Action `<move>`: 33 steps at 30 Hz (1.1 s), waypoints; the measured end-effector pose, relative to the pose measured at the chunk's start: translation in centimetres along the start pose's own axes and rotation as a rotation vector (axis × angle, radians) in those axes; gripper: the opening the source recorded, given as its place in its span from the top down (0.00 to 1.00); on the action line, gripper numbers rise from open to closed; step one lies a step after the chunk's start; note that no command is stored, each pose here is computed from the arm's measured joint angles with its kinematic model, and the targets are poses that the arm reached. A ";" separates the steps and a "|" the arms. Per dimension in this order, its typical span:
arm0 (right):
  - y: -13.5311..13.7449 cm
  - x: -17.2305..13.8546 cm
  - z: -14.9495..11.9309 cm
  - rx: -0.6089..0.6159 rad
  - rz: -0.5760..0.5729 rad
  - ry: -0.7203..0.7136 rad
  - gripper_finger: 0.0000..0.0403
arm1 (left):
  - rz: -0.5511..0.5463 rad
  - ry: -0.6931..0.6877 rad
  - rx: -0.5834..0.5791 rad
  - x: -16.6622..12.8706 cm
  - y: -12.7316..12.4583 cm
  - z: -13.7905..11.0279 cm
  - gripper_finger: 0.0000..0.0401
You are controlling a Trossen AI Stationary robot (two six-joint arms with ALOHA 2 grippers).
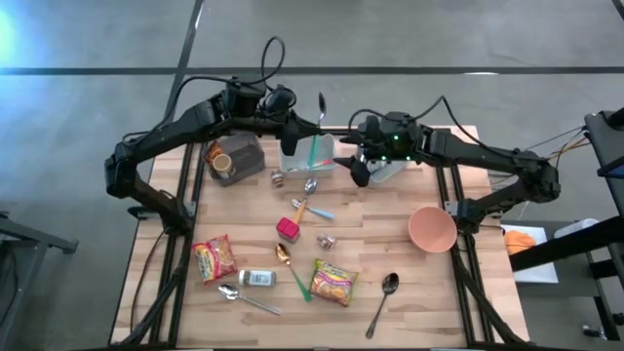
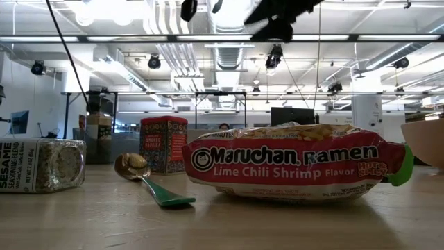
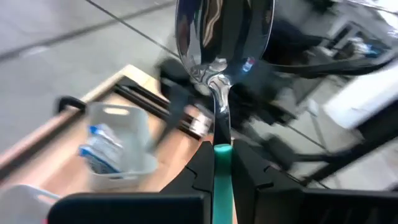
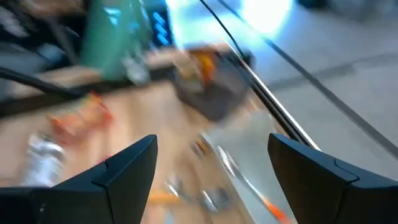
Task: Pick & Place Food Item
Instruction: Put the big blue spoon into the left gray bin
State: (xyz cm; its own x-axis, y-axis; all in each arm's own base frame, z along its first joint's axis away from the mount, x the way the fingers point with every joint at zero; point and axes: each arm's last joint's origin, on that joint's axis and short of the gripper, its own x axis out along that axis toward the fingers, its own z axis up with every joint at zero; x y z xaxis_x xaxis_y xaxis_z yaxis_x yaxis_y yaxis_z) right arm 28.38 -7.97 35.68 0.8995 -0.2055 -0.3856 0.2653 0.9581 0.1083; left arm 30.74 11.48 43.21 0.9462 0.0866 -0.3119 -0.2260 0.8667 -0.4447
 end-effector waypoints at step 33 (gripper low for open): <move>1.4 1.0 4.2 0.199 0.240 -0.361 0.26 | -0.079 -0.091 0.048 0.7 -1.9 0.4 0.95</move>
State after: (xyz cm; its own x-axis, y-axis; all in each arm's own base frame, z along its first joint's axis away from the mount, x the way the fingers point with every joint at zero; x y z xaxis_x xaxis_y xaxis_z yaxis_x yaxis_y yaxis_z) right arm 31.13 -7.69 39.31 0.9973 -0.0728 0.0115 0.0645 0.9375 0.3420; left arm 31.93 10.08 44.13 0.9782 0.0596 -0.1988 -0.1406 0.8948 -0.4237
